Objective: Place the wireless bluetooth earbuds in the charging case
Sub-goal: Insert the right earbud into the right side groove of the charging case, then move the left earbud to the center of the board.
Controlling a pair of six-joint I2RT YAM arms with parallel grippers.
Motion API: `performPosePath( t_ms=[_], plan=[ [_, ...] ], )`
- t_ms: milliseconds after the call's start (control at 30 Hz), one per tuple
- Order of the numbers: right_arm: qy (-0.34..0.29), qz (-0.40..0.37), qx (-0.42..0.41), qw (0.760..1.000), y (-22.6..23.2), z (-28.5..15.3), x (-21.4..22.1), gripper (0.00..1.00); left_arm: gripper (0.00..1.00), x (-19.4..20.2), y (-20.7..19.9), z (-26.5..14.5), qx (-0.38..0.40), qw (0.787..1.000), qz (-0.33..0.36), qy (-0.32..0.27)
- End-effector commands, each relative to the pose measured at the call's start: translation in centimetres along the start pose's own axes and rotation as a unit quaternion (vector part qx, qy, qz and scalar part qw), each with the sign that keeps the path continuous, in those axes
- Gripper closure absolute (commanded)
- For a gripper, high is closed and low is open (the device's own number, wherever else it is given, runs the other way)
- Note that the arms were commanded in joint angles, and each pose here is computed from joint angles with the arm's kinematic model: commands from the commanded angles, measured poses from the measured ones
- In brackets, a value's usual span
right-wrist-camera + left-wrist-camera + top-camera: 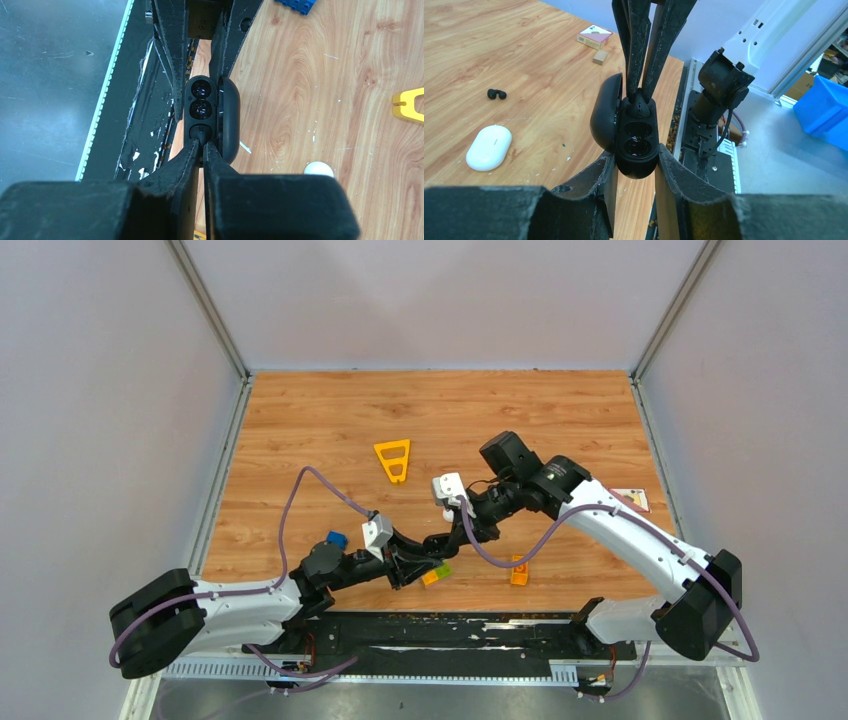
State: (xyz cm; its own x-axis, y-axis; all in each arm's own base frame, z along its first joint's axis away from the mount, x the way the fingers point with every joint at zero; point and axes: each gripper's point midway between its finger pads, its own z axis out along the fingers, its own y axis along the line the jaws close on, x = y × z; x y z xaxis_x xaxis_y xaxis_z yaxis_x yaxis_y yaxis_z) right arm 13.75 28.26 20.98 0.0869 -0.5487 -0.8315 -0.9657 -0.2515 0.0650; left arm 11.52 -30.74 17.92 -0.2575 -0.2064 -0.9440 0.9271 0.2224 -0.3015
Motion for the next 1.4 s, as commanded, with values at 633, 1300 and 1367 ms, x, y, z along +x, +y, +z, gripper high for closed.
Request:
performPosePath(
  t_ms=[633,1300,1367],
  plan=[
    [-0.105,0.039,0.076,0.991,-2.5,-8.2,-5.1,0.79,1.0,-1.9,-0.8,1.0,0.015,1.0,0.005,-0.026],
    [0.072,0.333,0.333,0.879,-18.5,-8.9,15.7,0.91,1.0,-2.2,-1.2,0.0,0.012,1.0,0.006,-0.012],
    [0.088,0.343,0.334,0.873,-18.8,-8.5,17.1,0.9,1.0,-2.2,-1.2,-0.1,0.012,1.0,0.006,-0.011]
  ],
)
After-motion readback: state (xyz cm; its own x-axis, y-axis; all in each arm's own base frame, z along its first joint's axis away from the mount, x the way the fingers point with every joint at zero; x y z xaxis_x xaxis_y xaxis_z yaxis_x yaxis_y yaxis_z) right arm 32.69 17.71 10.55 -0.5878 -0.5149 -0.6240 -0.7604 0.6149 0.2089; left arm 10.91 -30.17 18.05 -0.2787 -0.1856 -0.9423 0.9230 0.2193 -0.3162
